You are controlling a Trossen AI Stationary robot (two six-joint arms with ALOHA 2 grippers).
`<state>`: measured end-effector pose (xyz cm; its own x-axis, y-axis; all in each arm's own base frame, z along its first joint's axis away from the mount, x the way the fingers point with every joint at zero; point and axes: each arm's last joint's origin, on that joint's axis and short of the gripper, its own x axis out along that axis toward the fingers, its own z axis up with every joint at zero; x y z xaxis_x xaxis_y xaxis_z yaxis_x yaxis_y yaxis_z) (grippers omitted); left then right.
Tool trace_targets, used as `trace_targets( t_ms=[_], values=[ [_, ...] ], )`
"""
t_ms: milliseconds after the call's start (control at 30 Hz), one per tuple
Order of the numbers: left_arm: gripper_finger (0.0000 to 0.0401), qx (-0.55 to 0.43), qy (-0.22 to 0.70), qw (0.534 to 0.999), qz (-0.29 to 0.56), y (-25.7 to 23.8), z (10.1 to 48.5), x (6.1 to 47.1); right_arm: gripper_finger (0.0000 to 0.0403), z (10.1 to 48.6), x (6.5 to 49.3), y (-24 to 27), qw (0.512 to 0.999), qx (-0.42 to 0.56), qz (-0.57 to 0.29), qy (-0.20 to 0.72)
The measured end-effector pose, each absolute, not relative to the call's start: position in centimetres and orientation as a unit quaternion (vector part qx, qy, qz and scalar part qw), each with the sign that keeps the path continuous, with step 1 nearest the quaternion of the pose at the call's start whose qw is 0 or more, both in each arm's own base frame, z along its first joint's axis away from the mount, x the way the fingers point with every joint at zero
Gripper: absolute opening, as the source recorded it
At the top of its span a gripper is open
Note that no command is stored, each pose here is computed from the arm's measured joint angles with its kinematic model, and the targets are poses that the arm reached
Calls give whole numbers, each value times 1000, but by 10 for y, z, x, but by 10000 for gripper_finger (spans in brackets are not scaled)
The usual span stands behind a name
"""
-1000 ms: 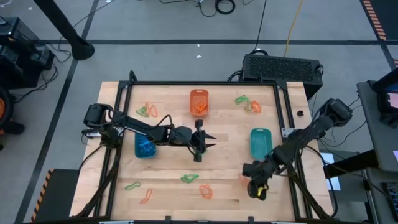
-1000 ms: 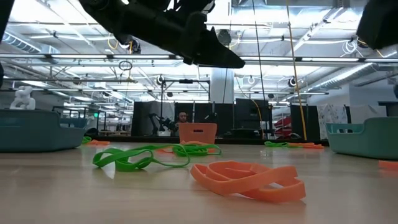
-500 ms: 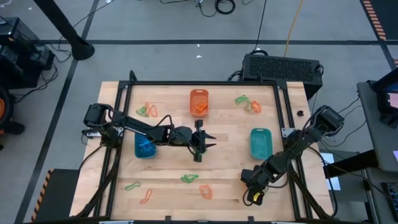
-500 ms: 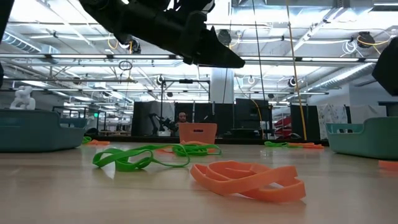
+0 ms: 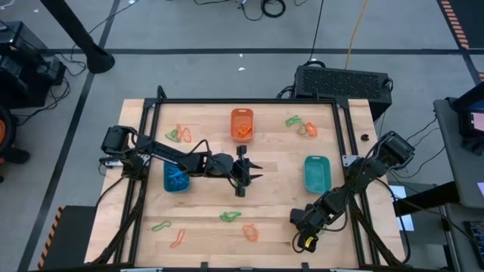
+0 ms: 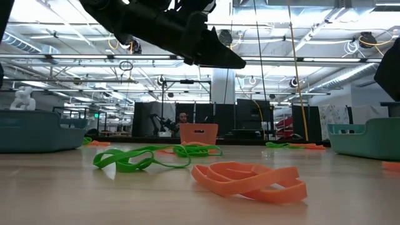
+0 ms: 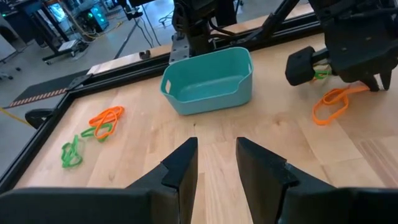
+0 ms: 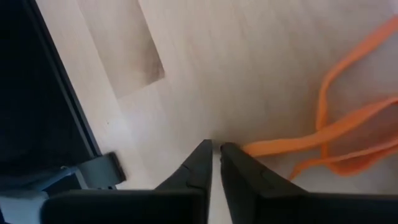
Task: Sort rubber bands into baskets
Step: Put the orange rubber band into the orange bin
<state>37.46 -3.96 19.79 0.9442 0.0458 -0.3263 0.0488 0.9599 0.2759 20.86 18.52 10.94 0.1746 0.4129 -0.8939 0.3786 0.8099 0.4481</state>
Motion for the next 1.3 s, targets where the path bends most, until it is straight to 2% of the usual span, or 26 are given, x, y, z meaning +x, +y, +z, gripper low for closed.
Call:
trace_targets(
  t_ms=[100,300,433,833,1000,1300],
  values=[
    [118,142,168,976,-1,-40,198,375,5,113,209,183,709,300,19,638],
    [118,142,169,975,-1,-40,198,374,1,136,214,174,735,278,26,617],
    [118,141,169,975,-1,-40,198,374,0,155,215,169,734,269,27,624],
    [118,143,182,973,-3,-39,195,374,3,158,207,178,733,271,2,624],
    [118,143,183,973,-3,-39,195,373,35,151,206,182,725,270,-6,633],
    [118,143,183,973,-3,-39,195,373,119,133,210,185,712,255,-18,654]
  ],
)
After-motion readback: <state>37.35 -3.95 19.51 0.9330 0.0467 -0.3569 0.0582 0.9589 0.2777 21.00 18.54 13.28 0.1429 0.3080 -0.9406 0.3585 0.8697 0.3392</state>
